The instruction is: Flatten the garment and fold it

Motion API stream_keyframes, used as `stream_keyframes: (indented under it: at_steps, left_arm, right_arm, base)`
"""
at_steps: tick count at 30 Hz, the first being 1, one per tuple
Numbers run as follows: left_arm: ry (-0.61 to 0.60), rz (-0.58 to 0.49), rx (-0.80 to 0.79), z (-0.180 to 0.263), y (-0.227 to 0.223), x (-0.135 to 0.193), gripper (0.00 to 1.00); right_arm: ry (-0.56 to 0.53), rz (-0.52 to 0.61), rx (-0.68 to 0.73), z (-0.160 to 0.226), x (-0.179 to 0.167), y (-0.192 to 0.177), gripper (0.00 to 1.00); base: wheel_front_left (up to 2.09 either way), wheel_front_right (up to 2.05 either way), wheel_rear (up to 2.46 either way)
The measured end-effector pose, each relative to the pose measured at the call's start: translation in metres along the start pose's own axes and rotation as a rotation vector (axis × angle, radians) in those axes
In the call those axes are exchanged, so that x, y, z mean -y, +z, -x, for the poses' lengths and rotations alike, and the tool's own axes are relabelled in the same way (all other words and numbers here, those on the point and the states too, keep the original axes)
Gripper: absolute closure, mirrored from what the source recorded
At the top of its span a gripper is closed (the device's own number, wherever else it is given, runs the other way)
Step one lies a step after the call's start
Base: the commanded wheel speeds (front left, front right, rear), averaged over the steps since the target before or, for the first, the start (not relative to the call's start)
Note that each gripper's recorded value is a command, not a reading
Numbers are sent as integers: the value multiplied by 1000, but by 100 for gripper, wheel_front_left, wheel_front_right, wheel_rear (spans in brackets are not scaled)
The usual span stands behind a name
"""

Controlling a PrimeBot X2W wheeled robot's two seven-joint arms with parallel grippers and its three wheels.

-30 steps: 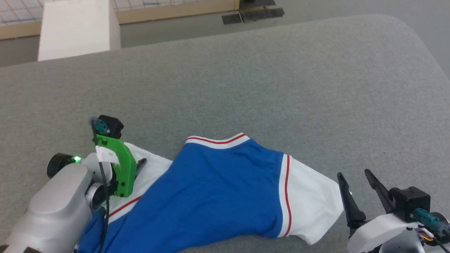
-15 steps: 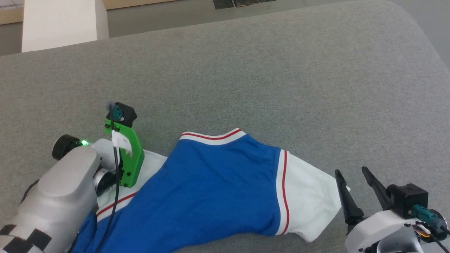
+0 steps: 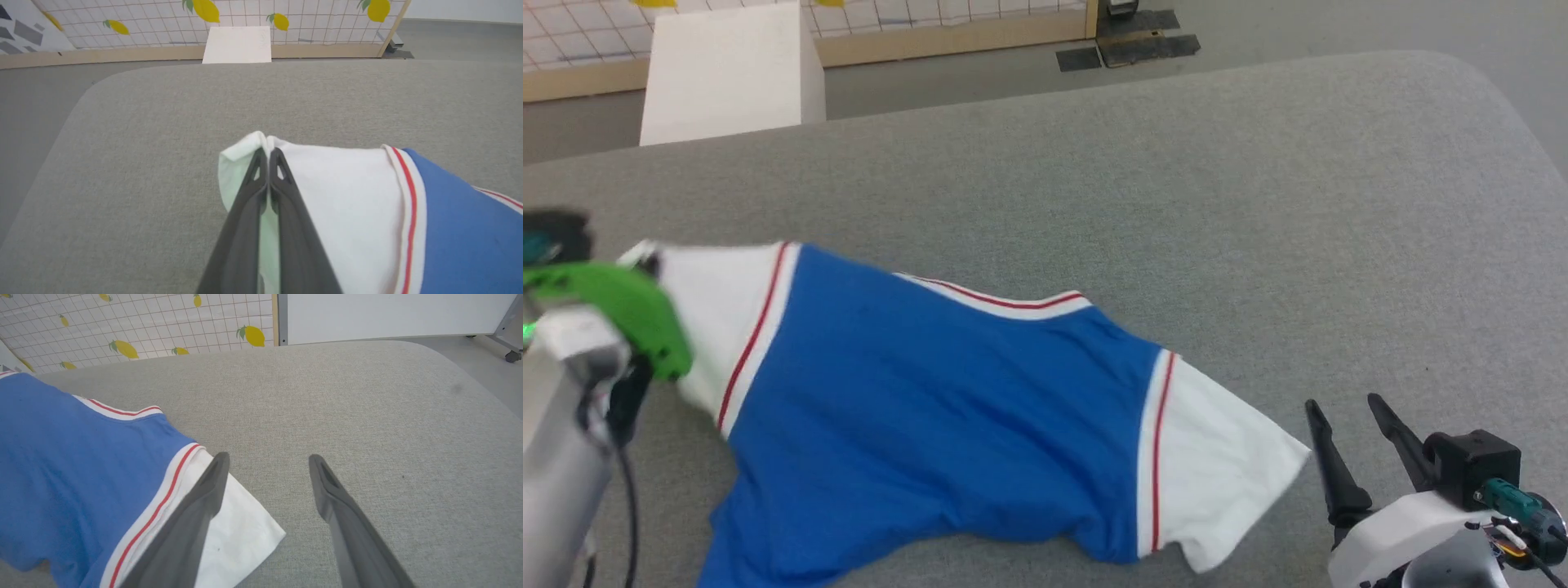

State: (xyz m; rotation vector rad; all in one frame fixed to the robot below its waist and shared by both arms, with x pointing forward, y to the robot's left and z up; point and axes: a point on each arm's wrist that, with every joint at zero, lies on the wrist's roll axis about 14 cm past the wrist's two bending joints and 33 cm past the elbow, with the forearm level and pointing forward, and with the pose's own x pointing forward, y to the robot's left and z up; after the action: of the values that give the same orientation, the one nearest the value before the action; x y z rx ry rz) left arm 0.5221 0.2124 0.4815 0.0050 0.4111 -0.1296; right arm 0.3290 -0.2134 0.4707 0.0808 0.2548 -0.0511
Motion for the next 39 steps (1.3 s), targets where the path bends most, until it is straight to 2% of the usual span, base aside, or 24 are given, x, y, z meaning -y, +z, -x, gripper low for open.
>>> stream_keyframes:
  at_steps: [3, 7, 8, 9, 10, 16, 24, 29, 34, 39]
  left_arm:
    - [93, 90, -78, 19, -40, -32, 100]
    - [149, 173, -151, 39, -90, -46, 100]
    - [162, 196, -144, 42, -94, -47, 70]
    - [169, 206, -134, 43, -96, -47, 20]
    - [175, 216, -112, 44, -95, -47, 0]
    - [204, 214, 91, 56, -67, -52, 0]
    - [170, 118, 357, 92, -4, -34, 0]
    - [160, 79, 434, 124, -4, -18, 0]
    - [141, 45, 481, 150, -8, 3, 0]
    - [142, 45, 484, 165, -17, 11, 0]
  right_arm:
    - [-4, -2, -3, 2, 1, -1, 0]
    - [-8, -12, -14, 2, 3, -5, 0]
    - [-6, -12, -17, 2, 3, -6, 0]
    - [-4, -15, -20, 1, 2, -6, 0]
    - [0, -15, -22, 0, 1, -7, 0]
    - [17, -14, -9, 0, -4, -2, 0]
    - [24, -11, 7, 10, -5, 5, 0]
    - [32, -13, -1, 14, -7, 5, 0]
    - [49, -33, -121, 15, -9, -16, 0]
    - [76, -33, -335, 14, 2, -47, 0]
  base:
    - [0, 0, 0]
    - [0, 0, 0]
    - [0, 0, 0]
    - [0, 0, 0]
    - [0, 0, 0]
    - [0, 0, 0]
    - [0, 0, 0]
    - [0, 0, 0]
    - [0, 0, 0]
    - [0, 0, 0]
